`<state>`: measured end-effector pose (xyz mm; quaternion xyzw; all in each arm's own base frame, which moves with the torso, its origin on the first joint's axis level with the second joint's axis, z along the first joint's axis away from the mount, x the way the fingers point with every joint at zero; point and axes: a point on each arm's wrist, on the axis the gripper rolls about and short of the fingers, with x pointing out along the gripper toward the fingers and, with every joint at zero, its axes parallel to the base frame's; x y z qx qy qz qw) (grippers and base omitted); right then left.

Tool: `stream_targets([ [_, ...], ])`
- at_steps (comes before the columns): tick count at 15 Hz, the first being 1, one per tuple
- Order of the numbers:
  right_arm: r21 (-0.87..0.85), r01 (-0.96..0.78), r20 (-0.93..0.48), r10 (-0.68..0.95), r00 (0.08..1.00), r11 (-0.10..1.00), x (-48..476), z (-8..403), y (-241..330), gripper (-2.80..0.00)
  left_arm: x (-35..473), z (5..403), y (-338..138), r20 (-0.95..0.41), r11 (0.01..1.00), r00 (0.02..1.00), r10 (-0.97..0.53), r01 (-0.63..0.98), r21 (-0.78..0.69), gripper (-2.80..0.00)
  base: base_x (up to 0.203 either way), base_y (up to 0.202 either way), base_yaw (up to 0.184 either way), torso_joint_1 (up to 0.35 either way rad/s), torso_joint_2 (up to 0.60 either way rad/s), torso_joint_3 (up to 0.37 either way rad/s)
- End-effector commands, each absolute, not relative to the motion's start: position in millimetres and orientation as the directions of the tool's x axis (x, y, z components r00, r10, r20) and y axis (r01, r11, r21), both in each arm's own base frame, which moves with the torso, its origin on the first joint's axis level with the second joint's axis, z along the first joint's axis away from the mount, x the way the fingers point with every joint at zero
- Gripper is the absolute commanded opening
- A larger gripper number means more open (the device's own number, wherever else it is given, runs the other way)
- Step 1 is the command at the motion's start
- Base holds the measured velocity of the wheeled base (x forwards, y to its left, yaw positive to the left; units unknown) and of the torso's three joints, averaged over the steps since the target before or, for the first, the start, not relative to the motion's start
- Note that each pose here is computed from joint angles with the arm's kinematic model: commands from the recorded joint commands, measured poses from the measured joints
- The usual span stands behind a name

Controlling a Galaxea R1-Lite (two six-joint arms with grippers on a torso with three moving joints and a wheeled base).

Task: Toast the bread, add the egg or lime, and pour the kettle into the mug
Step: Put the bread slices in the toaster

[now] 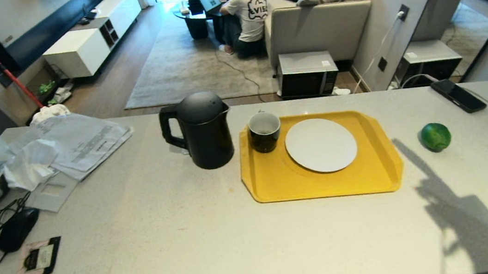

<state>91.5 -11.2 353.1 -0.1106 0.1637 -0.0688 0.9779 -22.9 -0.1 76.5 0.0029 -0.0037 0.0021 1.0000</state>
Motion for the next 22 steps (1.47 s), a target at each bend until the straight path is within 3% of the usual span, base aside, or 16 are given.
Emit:
stream_targets([
  [1, -0.240, 0.098, -0.304, -0.171, 0.937, 0.966, 88.1, 352.5, -10.9, -2.80, -22.8, 76.6, -0.1, 0.006, 1.000, 1.000, 0.005, -0.005, 0.006, -2.80, 0.002, 0.007, -0.165, 0.012, 0.00, -0.007],
  [16, -0.241, 0.101, -0.295, -0.172, 0.940, 0.965, 75.9, 347.4, -9.7, -2.80, -22.8, 76.6, -0.1, 0.006, 1.000, 1.000, 0.005, -0.005, 0.006, -2.80, 0.001, 0.008, -0.172, 0.002, 0.00, 0.001],
  [22, -0.276, 0.085, -0.295, -0.169, 0.940, 0.957, 75.7, 347.2, -9.6, -2.80, -22.8, 76.5, -0.1, 0.006, 1.000, 1.000, 0.005, -0.005, 0.006, -2.80, 0.000, 0.001, -0.036, 0.000, 0.00, 0.000],
])
